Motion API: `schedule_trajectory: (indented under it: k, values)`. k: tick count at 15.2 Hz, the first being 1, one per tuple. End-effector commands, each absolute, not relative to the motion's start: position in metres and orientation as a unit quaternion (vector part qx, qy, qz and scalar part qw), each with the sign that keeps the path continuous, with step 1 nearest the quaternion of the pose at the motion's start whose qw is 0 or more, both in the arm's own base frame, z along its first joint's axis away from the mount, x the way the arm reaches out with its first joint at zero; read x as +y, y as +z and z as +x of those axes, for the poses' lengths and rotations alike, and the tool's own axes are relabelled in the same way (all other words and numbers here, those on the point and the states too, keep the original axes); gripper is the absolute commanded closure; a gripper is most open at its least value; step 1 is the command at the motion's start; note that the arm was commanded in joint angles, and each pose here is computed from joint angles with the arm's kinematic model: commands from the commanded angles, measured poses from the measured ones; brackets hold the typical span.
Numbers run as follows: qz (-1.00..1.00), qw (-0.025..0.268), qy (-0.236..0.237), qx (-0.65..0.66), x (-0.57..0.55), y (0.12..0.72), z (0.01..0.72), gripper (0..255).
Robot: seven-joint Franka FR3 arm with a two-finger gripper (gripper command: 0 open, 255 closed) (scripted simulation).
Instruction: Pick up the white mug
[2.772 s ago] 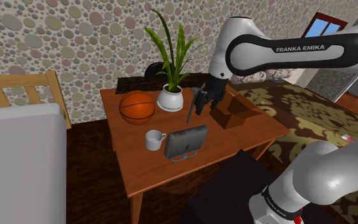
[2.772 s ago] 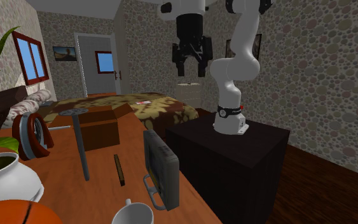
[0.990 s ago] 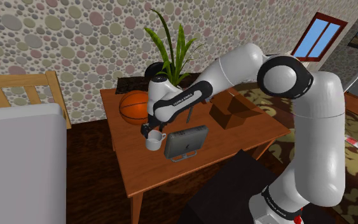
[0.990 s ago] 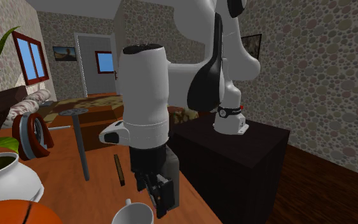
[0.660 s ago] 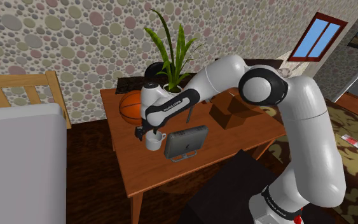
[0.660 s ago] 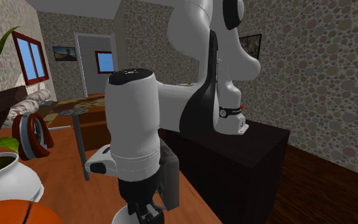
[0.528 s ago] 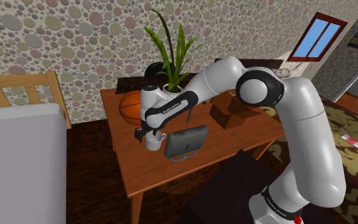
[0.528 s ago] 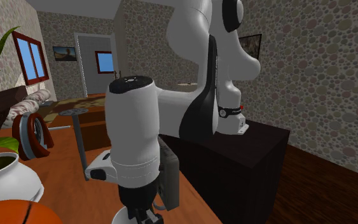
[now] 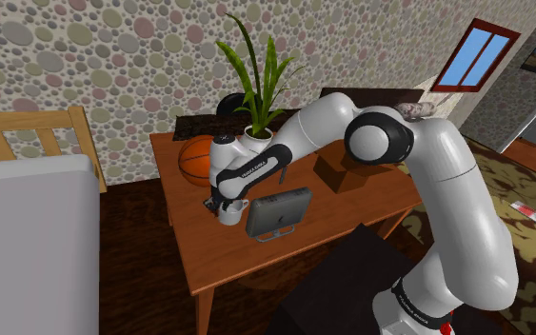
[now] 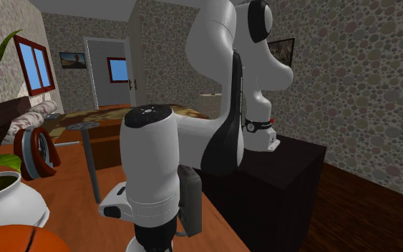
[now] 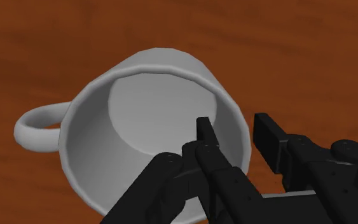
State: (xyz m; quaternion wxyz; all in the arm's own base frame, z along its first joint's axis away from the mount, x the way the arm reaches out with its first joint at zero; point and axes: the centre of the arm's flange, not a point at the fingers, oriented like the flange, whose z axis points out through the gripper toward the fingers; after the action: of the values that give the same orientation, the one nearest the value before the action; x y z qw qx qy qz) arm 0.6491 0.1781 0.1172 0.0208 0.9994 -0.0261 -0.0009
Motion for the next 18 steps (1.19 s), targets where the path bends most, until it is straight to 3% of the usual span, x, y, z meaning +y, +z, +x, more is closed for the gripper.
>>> schedule_trajectory:
  k: [1,8,18]
  values:
    - [0.999,0.021,-0.001,-0.026,0.178,0.117,0.649,255]
    - [0.999,0.021,-0.001,-0.026,0.178,0.117,0.649,255]
    - [0.999,0.021,-0.001,-0.026,0.178,0.17,0.649,255]
